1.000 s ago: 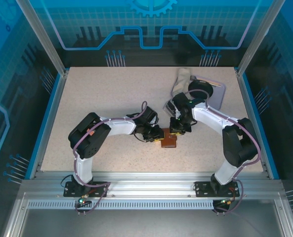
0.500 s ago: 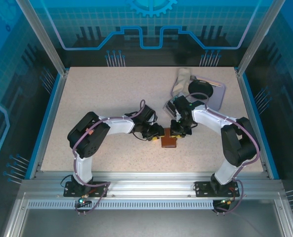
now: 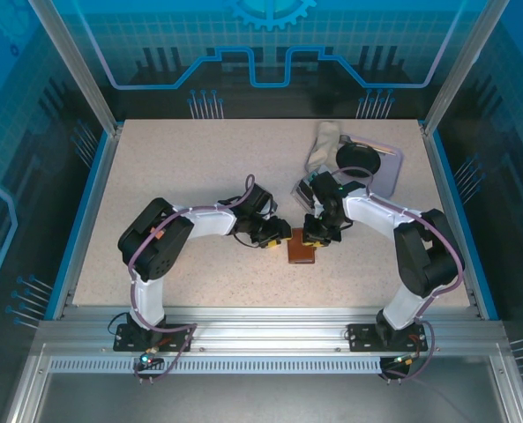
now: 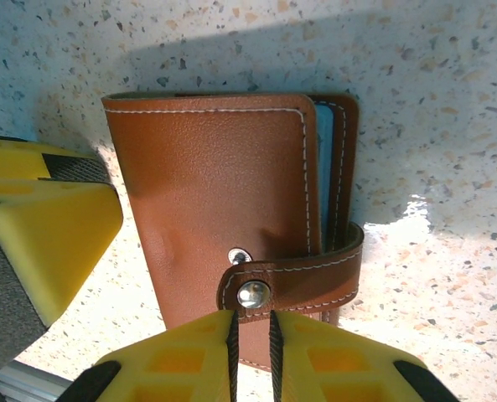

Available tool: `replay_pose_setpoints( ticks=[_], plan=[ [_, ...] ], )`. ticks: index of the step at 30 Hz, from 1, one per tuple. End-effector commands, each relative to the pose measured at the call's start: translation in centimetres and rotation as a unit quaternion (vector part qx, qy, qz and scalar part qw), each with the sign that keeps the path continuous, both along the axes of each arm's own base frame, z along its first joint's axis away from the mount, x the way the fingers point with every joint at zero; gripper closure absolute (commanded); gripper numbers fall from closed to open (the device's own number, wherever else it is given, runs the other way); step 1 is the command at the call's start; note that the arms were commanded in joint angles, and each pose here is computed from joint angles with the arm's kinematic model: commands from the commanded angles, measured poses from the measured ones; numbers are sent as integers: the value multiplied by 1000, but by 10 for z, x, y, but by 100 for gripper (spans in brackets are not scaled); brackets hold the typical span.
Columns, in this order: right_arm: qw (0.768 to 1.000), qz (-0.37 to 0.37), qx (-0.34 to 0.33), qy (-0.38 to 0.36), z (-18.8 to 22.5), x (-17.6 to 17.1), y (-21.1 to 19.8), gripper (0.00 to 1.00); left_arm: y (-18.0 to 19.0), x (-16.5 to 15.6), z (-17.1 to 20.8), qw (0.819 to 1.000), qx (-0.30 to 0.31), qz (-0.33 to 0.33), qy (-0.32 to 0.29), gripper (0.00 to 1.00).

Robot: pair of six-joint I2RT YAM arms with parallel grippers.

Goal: Put the credit cards into the card holder
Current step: Close the button on the card holder.

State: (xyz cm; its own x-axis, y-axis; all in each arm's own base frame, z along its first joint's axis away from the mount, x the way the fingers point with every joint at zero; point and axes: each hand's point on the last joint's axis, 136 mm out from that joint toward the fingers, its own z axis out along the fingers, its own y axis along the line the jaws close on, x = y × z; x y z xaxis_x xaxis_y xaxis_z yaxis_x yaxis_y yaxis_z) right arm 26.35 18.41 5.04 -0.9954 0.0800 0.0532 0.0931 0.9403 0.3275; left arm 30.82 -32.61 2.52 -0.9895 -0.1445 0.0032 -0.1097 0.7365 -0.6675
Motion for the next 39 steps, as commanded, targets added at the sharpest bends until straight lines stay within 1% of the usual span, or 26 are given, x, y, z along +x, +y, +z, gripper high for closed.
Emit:
replay_pose_setpoints(
  ticks=[1, 6, 13, 18, 22, 28, 32, 35, 39],
  plan=[
    [1000, -11, -1, 16, -6, -3, -4, 81, 12, -9, -18, 999, 31, -6, 27, 56],
    [1000, -10, -1, 17, -9, -1, -3, 81, 7, -11, -17, 999, 22, -18, 28, 57],
    [1000, -11, 9, 20, -14, 4, 3, 82, 0, -19, -17, 998, 19, -43, 32, 55],
    [1000, -9, 13, 22, -17, 5, 6, 82, -4, -25, -19, 997, 21, -61, 35, 56],
    [1000, -10, 17, 21, -19, 6, 7, 83, -9, -30, -22, 996, 24, -73, 41, 58],
    [1000, -12, 16, 19, -18, 6, 7, 84, -10, -34, -28, 995, 34, -79, 48, 65],
    [1000, -9, 15, 20, -17, 7, 8, 85, -10, -36, -31, 995, 37, -83, 50, 67],
    [1000, -10, 7, 11, -11, 8, 5, 82, -9, -37, -33, 994, 42, -82, 52, 69],
    [1000, -12, -13, 6, -10, 8, -2, 82, -8, -36, -35, 995, 45, -78, 53, 71]
  ],
)
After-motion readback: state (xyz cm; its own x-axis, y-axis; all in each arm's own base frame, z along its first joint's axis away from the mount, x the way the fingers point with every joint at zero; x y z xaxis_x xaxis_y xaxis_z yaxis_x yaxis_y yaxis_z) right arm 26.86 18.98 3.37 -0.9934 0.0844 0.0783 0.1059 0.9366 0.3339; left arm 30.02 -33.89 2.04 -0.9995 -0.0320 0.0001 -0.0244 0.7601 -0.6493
